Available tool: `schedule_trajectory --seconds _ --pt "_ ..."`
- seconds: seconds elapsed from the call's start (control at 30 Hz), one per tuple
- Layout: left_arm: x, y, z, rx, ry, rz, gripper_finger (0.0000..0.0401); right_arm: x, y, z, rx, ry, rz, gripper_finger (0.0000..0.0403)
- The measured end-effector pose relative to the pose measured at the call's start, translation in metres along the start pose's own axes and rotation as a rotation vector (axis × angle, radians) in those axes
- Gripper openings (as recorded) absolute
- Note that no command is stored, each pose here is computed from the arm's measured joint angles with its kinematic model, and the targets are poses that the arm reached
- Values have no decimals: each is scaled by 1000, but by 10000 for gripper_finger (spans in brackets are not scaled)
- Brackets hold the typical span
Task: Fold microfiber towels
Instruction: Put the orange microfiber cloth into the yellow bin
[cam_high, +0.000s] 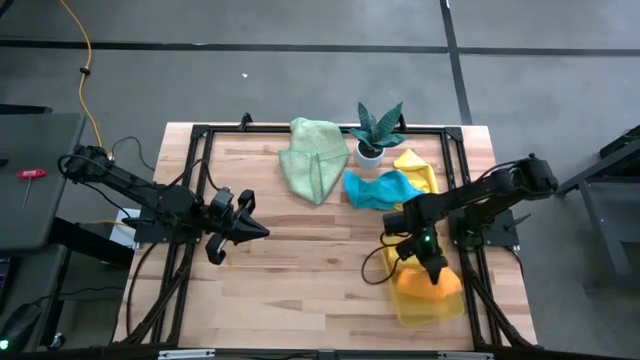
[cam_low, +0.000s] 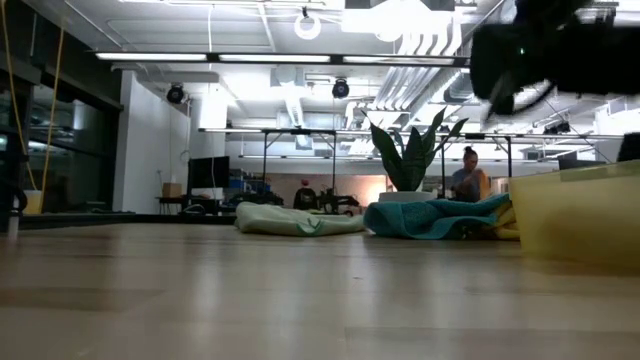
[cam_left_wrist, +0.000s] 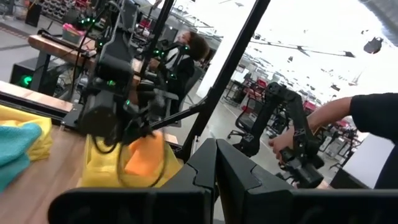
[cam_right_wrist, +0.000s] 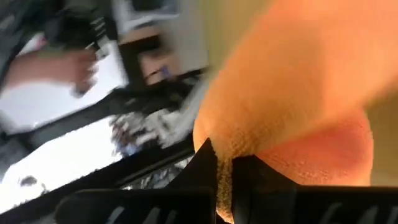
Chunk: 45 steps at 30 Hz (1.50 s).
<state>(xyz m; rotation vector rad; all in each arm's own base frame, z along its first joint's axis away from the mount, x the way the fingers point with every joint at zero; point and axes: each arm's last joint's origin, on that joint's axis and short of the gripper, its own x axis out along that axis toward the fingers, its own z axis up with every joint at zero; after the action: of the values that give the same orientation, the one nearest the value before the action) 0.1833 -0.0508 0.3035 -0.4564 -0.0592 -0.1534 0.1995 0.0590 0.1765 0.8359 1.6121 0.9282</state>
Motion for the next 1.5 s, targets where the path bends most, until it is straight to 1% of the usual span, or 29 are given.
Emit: schedule_trajectory --seconds 0.07,0.1,0.13,0.2,0.23,0.27,0.3,0.33,0.37,0.4,0.43,0.5,0.57,0.6,0.7,0.77,0.83,0.9,0.97,1.0,1.03,1.07,1.1,1.17,1.27,1.33,1.4,1.5 --pt "0 0 0 -14 6 -6 0 -3 24 -1 -65 37 73 0" --pt "0 0 -1 -21 12 -16 0 -6 38 -1 -113 51 132 0" --pt "0 0 -1 -26 19 -25 0 -8 53 0 -216 53 174 0" --pt "0 -1 -2 -39 38 -45 0 -11 77 4 -438 38 203 0" --pt "0 -1 -2 -49 43 -51 0 -10 82 8 -538 24 204 0" --pt "0 -1 -2 -58 47 -58 0 -8 80 13 -581 11 182 0" --pt "0 -1 -2 -64 50 -65 0 -5 70 19 -559 1 130 0" --pt "0 -2 -2 -65 52 -67 0 -2 53 23 -492 -7 74 0" --pt "0 -2 -3 -65 54 -70 0 2 32 23 -395 -11 42 0" --pt "0 -2 -2 -65 54 -70 0 5 12 22 -310 -14 26 0" --pt "0 -2 -2 -65 53 -71 0 7 -2 19 -253 -18 14 0" --pt "0 -2 -3 -66 54 -70 0 12 -23 9 -186 0 -37 0" --pt "0 -2 -2 -68 53 -71 0 17 -39 -4 -88 45 -92 0" --pt "0 -2 -2 -73 54 -70 0 19 -42 -7 -53 54 -103 0" --pt "0 -2 -2 -83 53 -70 0 22 -41 -11 -11 84 -95 0" --pt "0 -2 -2 -83 53 -70 0 21 -29 -5 -32 87 -66 0" --pt "0 -2 -2 -83 53 -70 0 17 -12 5 -99 73 23 0" --pt "0 -2 -2 -85 54 -70 0 13 13 13 -180 54 170 0" --pt "0 -2 -2 -86 54 -71 0 8 40 21 -294 39 335 0" --pt "0 -2 -2 -86 54 -71 0 6 50 23 -357 33 370 0" --pt "0 -2 -3 -88 56 -72 0 6 55 25 -406 31 349 0" --pt "0 -2 -3 -95 57 -72 0 8 54 27 -432 31 275 0" --pt "0 -2 -3 -102 57 -73 0 9 48 29 -430 26 193 0" --pt "0 -2 -3 -109 68 -78 0 13 23 31 -327 10 83 0" --pt "0 -2 -3 -109 73 -90 0 19 -21 19 -101 8 24 0" --pt "0 -2 -3 -109 74 -90 0 23 -42 6 36 29 -21 0" --pt "0 -2 -3 -109 74 -91 0 26 -55 -7 152 46 -59 0" --pt "0 -2 -3 -109 74 -91 0 27 -62 -16 315 59 -67 0"
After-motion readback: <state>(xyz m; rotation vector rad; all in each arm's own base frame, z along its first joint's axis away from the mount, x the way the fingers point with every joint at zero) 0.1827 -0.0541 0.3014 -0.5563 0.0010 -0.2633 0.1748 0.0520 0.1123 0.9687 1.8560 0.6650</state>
